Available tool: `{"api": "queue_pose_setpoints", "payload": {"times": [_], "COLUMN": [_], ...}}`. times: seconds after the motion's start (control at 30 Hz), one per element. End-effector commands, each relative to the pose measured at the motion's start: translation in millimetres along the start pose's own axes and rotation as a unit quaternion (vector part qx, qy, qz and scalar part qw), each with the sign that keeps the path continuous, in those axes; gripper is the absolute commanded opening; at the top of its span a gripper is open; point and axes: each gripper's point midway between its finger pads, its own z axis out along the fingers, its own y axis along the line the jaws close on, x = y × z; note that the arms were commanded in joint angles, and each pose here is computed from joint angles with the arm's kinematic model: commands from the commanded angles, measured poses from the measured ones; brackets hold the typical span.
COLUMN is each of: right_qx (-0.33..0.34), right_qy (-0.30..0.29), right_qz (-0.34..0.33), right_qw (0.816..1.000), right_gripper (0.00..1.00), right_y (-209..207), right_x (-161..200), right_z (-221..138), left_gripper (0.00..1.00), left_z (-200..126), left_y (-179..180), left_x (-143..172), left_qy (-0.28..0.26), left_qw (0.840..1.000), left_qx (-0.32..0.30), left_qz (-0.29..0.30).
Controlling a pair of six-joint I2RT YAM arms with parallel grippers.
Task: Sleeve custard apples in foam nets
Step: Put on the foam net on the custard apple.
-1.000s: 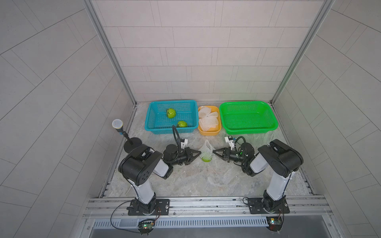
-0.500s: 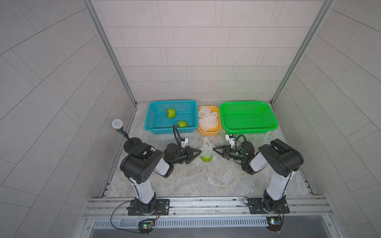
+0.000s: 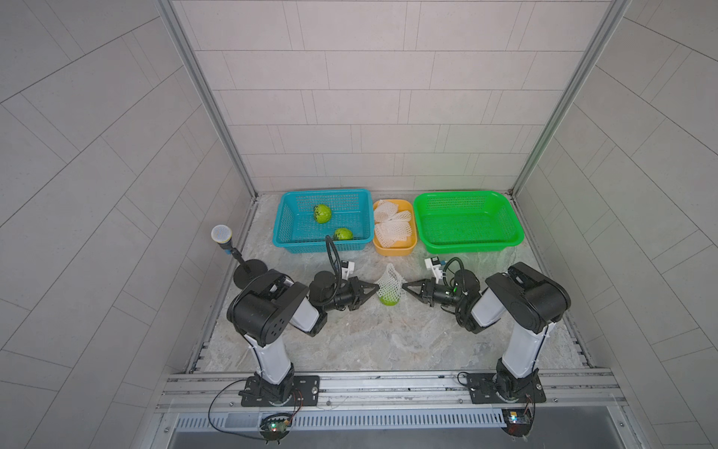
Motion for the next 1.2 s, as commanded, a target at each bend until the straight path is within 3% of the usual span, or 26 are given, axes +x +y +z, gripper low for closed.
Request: {"api": "queue_pose_setpoints", "payload": {"times": [0.0, 1.17], "right_qx": [-0.006, 0.044], "right_qy": [0.006, -0.006], "right_qz": [-0.010, 0.015], "right_qw": [1.000, 0.999], "right_gripper": [0.00, 0.00], "right_y": [2, -39], "right_x": [5, 8], "right_z": [0, 3], "left_gripper": [0.02, 0.00], "left_z": [-1, 1], "left_y": [-4, 38], "left_x": [3, 19], "left_qy": [0.003, 0.035], "left_qw": [1.000, 0.997], "left_qx": [0.011, -0.035], "left_qz": [0.010, -0.061]}}
